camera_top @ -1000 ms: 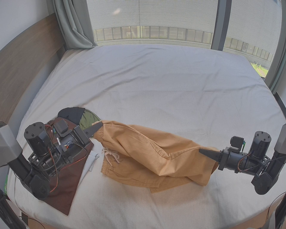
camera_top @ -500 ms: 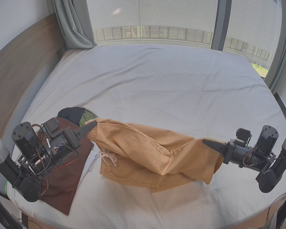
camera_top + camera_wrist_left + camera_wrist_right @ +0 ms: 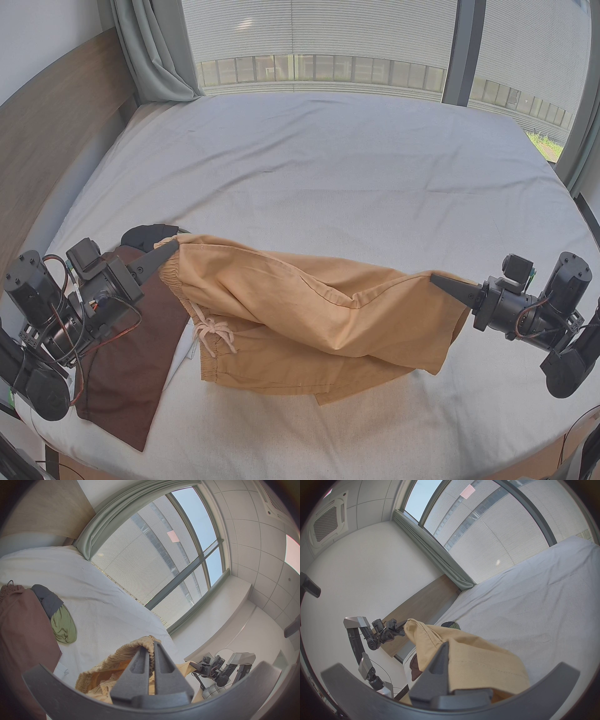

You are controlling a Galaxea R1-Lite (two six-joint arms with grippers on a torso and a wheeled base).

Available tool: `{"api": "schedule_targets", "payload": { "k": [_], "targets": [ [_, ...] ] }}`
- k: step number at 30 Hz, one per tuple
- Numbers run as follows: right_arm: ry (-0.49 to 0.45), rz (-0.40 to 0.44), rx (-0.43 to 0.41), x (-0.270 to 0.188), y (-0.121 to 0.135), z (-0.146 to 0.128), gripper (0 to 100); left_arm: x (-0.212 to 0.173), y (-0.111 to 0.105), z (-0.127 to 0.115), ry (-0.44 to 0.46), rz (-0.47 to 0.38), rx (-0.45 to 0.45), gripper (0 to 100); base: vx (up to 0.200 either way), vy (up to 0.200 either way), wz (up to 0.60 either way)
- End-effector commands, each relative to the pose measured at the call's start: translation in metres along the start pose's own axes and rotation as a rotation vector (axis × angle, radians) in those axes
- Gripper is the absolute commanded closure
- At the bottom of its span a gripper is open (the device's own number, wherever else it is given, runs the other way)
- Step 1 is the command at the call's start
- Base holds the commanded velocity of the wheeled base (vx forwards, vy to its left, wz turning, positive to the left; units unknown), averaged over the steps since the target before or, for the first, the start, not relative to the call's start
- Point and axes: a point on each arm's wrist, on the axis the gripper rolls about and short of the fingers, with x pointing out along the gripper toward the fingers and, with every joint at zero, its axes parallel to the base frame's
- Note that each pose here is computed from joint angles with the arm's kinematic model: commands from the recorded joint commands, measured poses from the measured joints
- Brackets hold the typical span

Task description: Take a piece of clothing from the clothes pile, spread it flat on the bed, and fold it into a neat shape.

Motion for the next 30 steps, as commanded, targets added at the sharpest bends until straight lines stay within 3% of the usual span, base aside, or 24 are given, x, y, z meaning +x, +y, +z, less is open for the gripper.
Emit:
{"api": "schedule_targets", "payload": {
  "k": [1,24,30],
  "targets": [
    [-0.015,0.0,-0.011,-0.002,0.001,0.004,100,-0.001,0.0,0.001,-0.004,0.004,0.002,100,0.0,0.0,0.0],
    [-0.075,-0.046,-0.032,-0.011,-0.009,0.02,100,0.004,0.004,0.003,-0.018,0.014,0.002,100,0.0,0.0,0.0],
    [-0.084,-0.052,-0.036,-0.013,-0.01,0.023,100,0.005,0.014,0.011,-0.046,0.042,0.01,100,0.0,0.0,0.0]
  ]
}}
